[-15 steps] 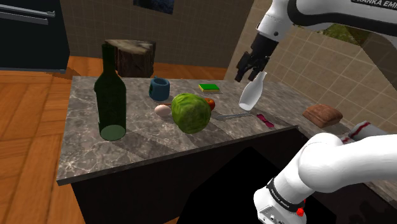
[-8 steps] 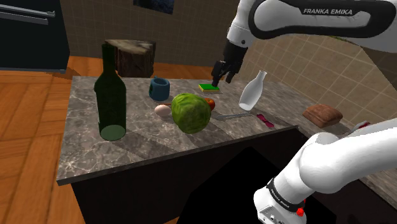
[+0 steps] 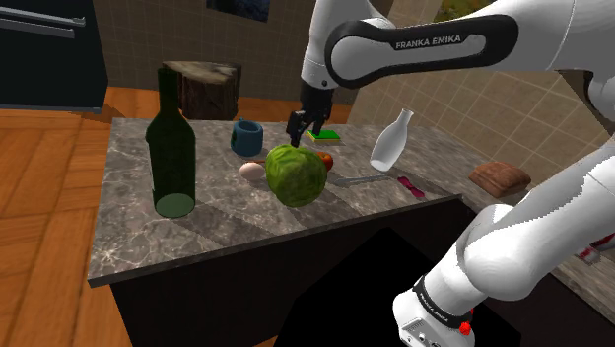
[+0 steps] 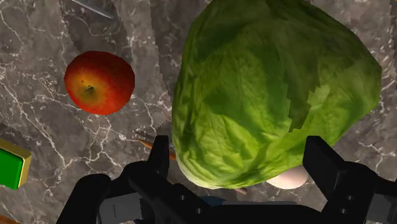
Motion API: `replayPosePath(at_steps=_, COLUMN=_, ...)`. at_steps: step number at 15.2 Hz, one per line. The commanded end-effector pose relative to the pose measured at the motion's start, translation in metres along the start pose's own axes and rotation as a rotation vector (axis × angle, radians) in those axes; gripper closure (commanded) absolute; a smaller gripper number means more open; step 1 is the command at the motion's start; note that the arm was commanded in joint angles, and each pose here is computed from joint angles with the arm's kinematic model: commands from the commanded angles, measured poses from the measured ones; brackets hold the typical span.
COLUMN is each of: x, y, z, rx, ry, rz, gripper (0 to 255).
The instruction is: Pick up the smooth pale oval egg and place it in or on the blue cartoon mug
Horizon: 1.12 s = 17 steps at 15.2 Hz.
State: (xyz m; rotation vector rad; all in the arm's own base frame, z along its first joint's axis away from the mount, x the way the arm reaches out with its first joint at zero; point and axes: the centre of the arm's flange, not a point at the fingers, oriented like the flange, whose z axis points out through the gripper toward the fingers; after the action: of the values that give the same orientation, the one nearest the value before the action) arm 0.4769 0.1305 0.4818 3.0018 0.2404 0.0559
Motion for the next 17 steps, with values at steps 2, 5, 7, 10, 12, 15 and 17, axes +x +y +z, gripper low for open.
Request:
replayPosePath(at_steps=2, x=0.028, y=-0.027, z=0.024, rx=-0.035, ry=-0.002, rz=-0.050, gripper=0)
replayPosePath(at_steps=5, x=0.053, y=-0.052, z=0.047, rx=-0.070, ry=-0.006, rz=-0.099, gripper=0)
replayPosePath(at_steps=7, x=0.069, y=-0.069, z=0.064, rx=-0.094, ry=-0.008, rz=-0.131, gripper=0)
replayPosePath(at_steps=10, x=0.092, y=-0.095, z=0.089, rx=-0.129, ry=-0.011, rz=-0.180, gripper=0)
replayPosePath(at_steps=12, x=0.107, y=-0.112, z=0.106, rx=-0.153, ry=-0.014, rz=-0.213, gripper=0)
replayPosePath(at_steps=15, x=0.111, y=-0.116, z=0.121, rx=-0.160, ry=-0.014, rz=-0.222, gripper=0)
replayPosePath(at_steps=17, x=0.111, y=-0.114, z=0.132, rx=-0.160, ry=-0.014, rz=-0.222, gripper=0)
